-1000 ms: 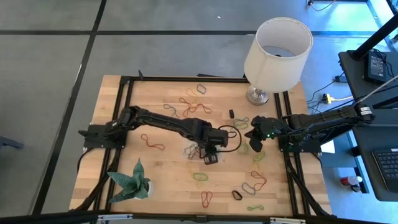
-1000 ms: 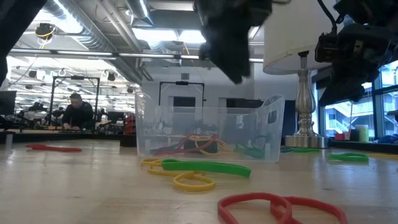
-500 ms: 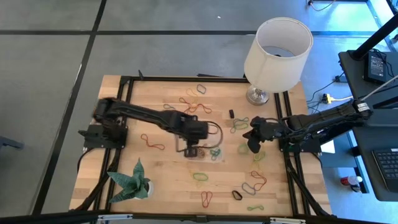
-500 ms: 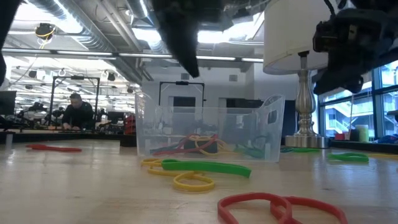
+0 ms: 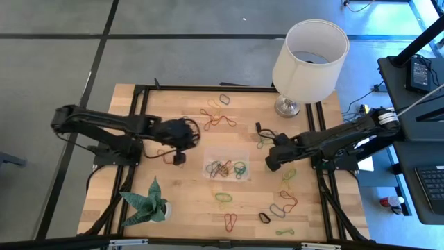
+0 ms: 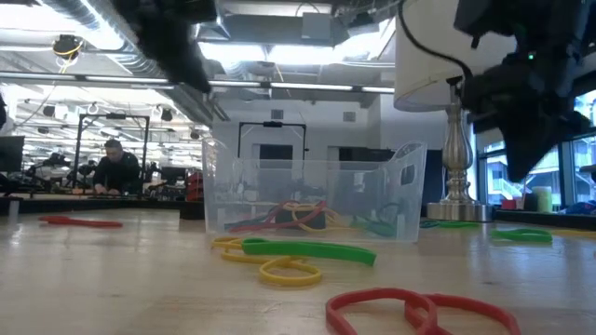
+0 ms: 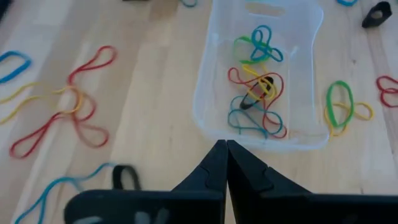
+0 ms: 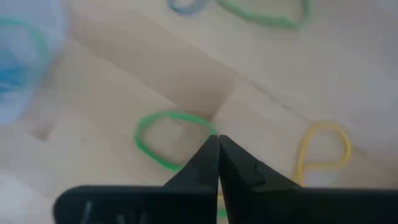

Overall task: Pick and place rubber bands into bin
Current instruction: Put the green rubber band into the transparent bin, then put the black rubber band into the transparent bin

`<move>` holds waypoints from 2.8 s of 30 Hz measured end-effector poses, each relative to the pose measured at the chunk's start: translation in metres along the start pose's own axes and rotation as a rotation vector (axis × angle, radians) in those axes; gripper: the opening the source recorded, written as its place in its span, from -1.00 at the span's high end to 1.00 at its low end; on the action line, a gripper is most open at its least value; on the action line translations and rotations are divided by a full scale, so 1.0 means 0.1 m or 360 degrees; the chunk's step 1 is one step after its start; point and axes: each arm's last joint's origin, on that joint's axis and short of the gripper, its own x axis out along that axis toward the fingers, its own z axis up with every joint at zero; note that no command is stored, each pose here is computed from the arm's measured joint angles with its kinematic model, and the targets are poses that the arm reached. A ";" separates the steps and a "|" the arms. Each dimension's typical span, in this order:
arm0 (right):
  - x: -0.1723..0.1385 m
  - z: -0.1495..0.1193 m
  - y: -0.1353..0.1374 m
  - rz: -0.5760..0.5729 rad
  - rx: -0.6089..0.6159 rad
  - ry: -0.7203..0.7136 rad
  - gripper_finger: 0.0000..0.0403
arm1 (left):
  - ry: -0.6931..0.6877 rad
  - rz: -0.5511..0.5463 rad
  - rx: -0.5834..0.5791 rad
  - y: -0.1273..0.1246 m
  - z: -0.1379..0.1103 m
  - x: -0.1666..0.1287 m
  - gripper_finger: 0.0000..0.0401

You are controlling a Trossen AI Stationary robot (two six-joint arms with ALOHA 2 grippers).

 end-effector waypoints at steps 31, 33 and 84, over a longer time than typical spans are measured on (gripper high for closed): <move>0.55 -0.09 0.26 -0.0230 0.0195 0.0211 0.95 | -0.0223 0.0045 -0.0061 0.20 -0.51 -0.46 0.99; 0.40 -0.06 0.29 -0.0260 0.0185 0.0214 0.98 | -0.0224 0.0045 -0.0062 0.20 -0.51 -0.46 0.99; 0.35 0.87 2.05 0.0142 -0.0147 -0.0360 0.51 | -0.0212 -0.0040 -0.0004 0.18 -0.51 -0.46 0.98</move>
